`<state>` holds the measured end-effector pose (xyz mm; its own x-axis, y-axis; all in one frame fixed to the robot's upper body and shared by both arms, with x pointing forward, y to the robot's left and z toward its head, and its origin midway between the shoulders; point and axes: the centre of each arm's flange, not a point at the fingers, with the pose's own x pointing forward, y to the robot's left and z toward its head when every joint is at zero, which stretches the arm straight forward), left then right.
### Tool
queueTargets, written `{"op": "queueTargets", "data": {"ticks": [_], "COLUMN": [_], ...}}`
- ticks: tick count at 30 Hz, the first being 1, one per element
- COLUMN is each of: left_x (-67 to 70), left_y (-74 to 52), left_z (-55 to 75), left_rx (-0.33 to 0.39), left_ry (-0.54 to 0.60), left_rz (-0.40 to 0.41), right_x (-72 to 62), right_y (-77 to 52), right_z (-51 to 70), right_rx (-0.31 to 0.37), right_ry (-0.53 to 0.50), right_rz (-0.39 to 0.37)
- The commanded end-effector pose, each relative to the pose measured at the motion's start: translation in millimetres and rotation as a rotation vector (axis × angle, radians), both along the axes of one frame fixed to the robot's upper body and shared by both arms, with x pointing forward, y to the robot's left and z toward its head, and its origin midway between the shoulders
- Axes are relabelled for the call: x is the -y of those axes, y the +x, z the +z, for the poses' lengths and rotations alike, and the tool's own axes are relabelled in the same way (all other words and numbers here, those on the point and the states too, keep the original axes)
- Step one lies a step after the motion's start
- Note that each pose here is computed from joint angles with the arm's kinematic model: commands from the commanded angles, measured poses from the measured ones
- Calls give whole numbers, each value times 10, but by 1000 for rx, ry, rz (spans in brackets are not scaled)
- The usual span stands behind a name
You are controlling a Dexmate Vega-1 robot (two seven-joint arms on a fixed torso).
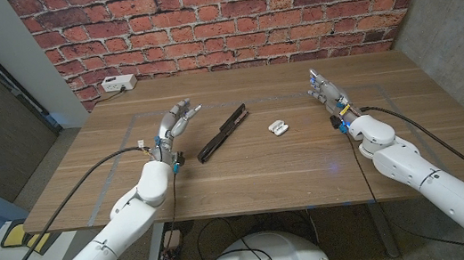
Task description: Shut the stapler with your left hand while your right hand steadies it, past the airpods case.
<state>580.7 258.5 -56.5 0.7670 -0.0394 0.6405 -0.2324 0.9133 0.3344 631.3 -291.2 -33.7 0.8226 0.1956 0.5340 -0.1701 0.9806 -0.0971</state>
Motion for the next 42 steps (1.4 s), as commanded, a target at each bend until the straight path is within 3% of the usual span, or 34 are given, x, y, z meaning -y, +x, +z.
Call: {"op": "queueTargets", "data": {"ticks": [1,14,42], "left_x": [99,146,246], "left_y": [-68,-169,-311], "left_z": [6,29,28], "left_rx": [35,62,96], "left_ry": [46,88,144], "left_rz": [86,160,205], "right_x": [56,109,166], "right_y": [11,16,10], "right_z": [-15,-34,-116], "right_rx": [-4,-2,-10], "right_ry": [8,10,25], "right_rz": [0,1,-1]}}
